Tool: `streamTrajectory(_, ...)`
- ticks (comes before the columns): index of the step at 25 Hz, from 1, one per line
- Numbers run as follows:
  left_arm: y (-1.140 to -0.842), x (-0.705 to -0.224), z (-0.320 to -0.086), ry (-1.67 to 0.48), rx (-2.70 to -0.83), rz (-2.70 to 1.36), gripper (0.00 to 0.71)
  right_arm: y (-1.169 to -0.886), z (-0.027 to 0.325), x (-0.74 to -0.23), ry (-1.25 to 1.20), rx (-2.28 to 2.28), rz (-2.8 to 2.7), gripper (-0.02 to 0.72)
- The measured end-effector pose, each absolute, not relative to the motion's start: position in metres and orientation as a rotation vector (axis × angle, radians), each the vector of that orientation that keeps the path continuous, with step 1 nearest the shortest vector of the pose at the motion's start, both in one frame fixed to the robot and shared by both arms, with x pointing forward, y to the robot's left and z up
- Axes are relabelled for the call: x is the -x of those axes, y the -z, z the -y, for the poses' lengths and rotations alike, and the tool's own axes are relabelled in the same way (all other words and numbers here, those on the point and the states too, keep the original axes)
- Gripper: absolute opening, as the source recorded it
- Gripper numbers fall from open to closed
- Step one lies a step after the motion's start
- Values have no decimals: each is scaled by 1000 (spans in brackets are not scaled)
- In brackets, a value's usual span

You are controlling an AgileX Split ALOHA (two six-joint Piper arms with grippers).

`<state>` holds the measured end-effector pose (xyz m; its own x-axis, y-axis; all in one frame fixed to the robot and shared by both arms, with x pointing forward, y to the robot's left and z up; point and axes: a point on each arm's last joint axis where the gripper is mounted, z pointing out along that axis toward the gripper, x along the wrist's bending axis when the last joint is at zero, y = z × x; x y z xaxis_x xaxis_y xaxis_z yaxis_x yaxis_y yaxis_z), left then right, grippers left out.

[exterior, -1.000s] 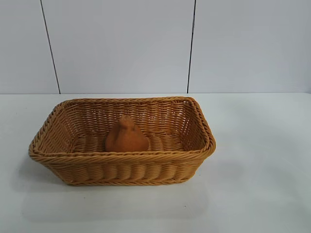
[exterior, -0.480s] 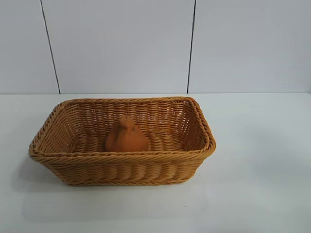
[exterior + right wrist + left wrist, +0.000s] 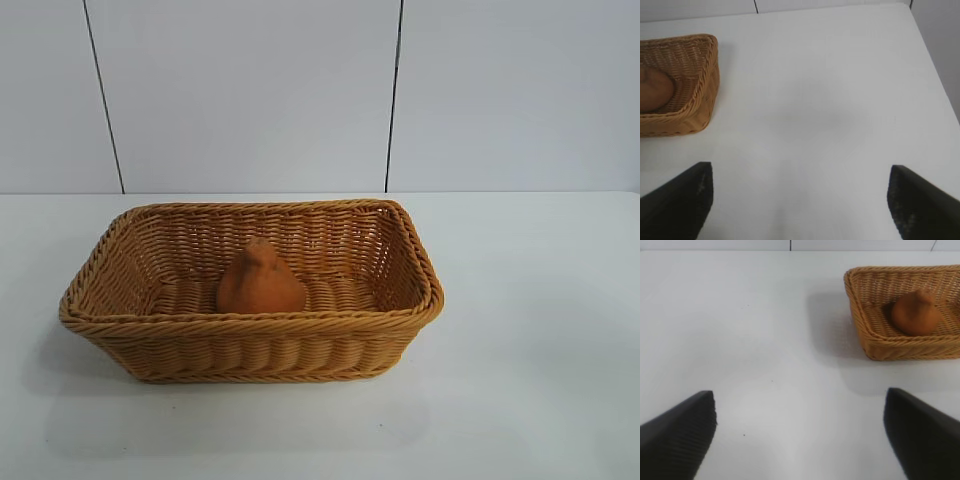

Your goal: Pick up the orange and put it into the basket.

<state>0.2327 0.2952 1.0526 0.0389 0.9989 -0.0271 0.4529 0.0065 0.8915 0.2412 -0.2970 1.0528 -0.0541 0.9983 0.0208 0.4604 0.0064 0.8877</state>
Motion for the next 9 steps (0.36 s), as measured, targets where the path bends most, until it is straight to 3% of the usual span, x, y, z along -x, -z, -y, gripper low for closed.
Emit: streamTrajectory(9,-1053,-233,-295,-903,-1552,-1518,645,-1053,297,-235,-1021,-1507,-1570,652)
